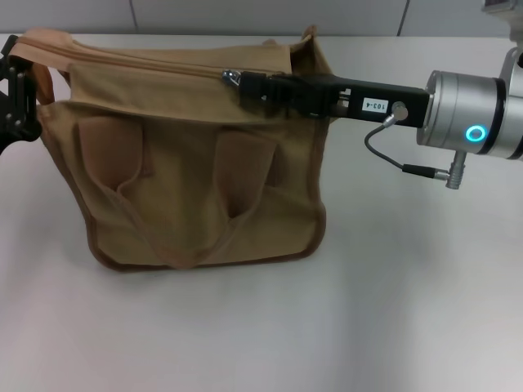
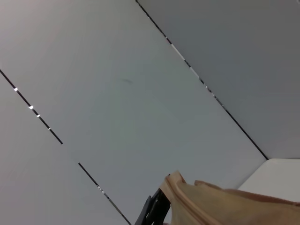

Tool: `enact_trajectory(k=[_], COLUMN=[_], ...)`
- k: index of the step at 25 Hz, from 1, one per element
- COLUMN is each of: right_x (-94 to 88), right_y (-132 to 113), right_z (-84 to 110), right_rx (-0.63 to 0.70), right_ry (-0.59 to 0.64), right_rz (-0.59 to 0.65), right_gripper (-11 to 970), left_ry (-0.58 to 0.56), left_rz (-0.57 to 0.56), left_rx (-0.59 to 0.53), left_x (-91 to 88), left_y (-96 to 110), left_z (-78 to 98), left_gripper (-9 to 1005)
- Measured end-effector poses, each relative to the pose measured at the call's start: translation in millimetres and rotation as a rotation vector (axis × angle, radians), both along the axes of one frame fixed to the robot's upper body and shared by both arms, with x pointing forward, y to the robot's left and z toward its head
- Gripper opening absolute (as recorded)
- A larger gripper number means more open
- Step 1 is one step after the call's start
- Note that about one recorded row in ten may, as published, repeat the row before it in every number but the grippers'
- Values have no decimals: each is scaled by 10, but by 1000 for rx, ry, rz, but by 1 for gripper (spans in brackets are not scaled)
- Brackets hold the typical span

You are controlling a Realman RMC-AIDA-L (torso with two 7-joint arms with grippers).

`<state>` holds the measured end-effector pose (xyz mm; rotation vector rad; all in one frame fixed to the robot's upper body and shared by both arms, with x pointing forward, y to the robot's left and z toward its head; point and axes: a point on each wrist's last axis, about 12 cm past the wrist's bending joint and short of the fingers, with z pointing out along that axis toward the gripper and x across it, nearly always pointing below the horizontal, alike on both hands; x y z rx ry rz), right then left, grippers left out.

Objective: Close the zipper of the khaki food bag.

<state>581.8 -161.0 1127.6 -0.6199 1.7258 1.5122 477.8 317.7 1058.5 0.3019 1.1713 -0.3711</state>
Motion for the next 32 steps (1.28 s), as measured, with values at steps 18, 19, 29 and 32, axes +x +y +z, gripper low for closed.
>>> enact_trajectory(k=[18, 19, 29, 32], right_x=[-52, -54, -105, -109], right_y=[-140, -146, -209, -210], right_z=[-28, -32, -50, -51], right_rx=[0, 0, 14, 16], right_ry=[1, 2, 12, 13], right_rz=[-34, -35, -38, -36], right_gripper=[8, 8, 8, 8], left_ry=[-1, -1, -1, -1], left_rz=[0, 0, -1, -1], left_rx=[0, 0, 0, 0], left_x=[-1, -1, -1, -1], left_y=[0, 0, 0, 0], left_z=[1, 1, 1, 1], left_gripper=[48, 48, 50, 50])
